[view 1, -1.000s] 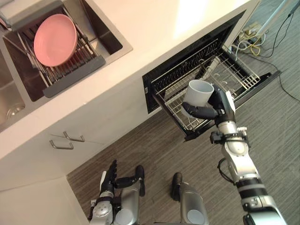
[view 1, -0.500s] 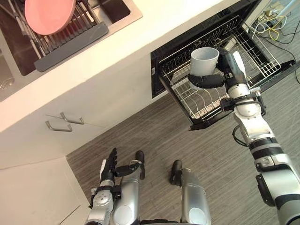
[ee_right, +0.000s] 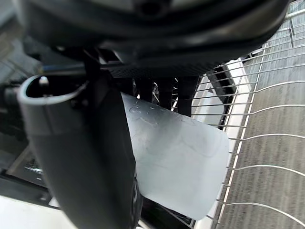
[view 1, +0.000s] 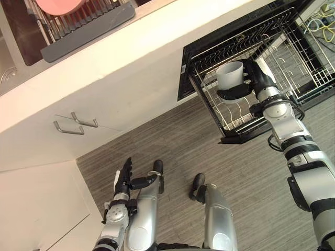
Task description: Walk over to the sink, pick up the cup, carry it to the dishwasher, place the cup inside the dishwasher, then close the dishwasher door
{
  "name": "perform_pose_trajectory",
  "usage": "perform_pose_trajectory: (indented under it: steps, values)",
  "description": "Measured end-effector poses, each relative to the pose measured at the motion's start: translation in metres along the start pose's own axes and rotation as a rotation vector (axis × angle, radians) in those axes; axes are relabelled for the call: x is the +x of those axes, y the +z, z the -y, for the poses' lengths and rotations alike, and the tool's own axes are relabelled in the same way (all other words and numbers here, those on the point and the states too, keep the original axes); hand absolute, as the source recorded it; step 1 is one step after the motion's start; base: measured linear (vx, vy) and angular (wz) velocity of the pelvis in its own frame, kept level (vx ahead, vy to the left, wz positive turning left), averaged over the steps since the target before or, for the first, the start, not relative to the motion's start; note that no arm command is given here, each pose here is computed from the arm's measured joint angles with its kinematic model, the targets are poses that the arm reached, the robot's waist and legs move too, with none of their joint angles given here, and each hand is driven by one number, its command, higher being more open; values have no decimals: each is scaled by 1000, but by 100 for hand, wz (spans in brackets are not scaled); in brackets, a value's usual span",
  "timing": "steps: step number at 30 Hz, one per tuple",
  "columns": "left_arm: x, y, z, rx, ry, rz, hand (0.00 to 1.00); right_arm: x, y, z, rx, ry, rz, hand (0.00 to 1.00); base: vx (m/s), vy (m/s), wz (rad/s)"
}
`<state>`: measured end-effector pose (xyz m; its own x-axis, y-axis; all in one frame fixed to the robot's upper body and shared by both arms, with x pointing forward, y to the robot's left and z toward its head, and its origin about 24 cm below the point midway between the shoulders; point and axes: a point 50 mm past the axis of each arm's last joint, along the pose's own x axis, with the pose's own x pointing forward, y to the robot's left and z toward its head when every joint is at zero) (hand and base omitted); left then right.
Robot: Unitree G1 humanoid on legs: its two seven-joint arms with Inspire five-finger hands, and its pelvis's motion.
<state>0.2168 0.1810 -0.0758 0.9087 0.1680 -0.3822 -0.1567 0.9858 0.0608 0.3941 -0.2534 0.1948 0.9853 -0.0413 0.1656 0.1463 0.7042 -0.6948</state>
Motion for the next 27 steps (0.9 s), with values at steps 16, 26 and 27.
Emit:
perform_pose_trajectory:
  steps: [16, 26, 27]
  values:
    - [2, 4, 7, -20, 1, 11, 100, 8, 4, -14, -23, 16, -52, 0, -24, -23, 4]
    - [4, 7, 12, -34, 11, 15, 100, 10, 1, -27, -47, 0, -105, 100, -33, -25, 4]
    - [4, 8, 13, -36, 13, 16, 100, 10, 0, -28, -41, 1, -114, 100, 0, 0, 0]
